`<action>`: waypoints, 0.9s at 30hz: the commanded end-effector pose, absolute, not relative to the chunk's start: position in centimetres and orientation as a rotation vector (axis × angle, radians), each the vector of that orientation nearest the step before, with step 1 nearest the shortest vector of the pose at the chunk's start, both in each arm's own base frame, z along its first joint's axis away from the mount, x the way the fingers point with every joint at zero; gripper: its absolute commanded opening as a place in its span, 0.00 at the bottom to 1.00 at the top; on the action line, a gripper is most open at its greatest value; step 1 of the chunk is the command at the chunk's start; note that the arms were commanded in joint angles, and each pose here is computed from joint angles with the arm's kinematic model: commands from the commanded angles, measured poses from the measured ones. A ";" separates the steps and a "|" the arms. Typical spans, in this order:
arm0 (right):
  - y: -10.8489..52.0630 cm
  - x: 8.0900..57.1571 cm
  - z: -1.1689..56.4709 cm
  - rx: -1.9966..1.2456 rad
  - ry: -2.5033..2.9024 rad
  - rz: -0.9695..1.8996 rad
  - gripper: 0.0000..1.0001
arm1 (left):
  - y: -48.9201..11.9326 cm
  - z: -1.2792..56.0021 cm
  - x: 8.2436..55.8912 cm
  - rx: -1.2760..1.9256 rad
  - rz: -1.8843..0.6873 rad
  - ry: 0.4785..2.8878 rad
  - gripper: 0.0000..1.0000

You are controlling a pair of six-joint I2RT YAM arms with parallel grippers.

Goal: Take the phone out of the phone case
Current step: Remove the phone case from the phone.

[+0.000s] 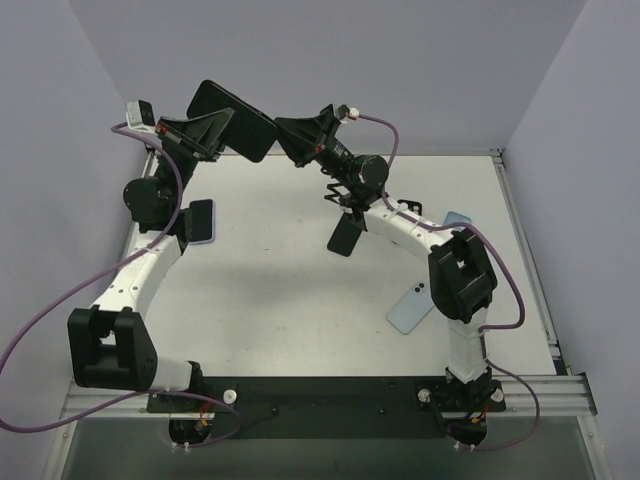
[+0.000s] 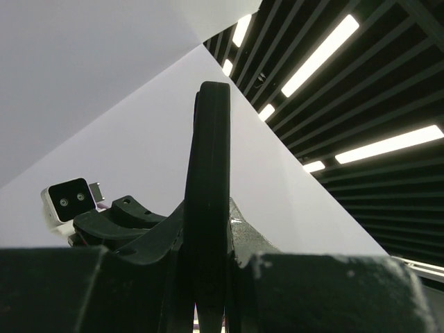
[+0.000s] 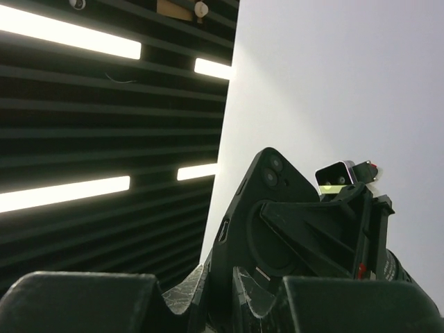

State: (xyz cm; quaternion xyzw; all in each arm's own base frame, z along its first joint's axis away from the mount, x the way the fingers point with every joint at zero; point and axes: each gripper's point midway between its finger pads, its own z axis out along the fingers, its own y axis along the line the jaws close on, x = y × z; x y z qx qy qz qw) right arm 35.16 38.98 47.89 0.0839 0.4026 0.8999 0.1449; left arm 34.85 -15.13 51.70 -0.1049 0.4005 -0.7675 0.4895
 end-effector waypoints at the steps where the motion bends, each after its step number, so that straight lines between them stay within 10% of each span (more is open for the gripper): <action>1: 34.9 35.6 49.7 0.418 0.932 2.894 0.00 | -17.2 58.9 15.8 0.514 -1.942 0.591 0.00; 13: 38.3 33.0 36.6 0.067 1.920 1.829 0.00 | -18.3 57.4 19.6 0.351 -1.931 0.772 0.00; 27: 39.9 31.4 32.8 -0.184 2.112 1.507 0.10 | -18.7 56.5 20.9 0.303 -1.999 0.812 0.00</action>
